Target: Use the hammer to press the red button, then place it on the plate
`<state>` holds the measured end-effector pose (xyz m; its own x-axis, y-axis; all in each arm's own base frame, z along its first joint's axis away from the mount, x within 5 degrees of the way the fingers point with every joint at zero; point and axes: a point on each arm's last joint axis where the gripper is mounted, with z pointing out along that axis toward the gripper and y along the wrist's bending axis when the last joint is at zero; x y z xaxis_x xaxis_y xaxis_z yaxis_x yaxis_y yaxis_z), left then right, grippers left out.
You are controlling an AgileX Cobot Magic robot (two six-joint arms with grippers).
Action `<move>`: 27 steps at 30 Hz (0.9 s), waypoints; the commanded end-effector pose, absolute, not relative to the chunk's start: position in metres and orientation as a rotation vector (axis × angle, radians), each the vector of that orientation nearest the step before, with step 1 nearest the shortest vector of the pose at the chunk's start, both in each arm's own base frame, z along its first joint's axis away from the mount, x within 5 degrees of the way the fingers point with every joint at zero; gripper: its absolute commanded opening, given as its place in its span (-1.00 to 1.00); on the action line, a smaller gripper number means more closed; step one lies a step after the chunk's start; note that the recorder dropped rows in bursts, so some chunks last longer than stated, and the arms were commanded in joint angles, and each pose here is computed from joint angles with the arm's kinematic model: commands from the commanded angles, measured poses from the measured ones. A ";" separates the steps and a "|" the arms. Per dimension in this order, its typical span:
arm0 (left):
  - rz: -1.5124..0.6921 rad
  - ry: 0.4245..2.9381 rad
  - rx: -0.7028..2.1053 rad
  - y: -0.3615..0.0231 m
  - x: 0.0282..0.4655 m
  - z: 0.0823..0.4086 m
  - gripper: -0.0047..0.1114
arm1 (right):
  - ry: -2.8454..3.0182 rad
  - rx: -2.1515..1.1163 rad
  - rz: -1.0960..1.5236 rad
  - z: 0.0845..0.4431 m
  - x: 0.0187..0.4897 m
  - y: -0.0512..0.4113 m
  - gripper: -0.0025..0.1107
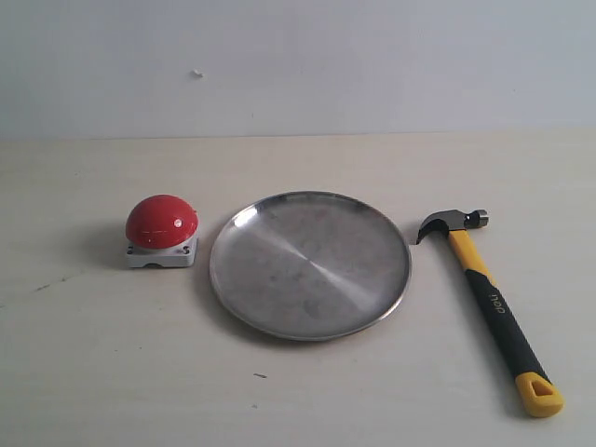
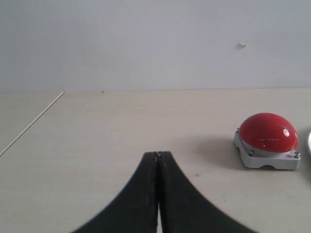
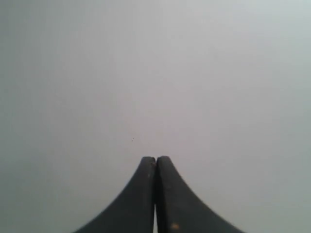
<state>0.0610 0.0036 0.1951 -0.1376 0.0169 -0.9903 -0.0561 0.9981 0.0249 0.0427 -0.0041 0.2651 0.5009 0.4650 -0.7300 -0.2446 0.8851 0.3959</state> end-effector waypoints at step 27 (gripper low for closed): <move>0.063 1.695 -0.032 0.004 0.060 0.196 -0.92 | 2.842 -0.183 0.149 0.318 0.354 0.052 -0.96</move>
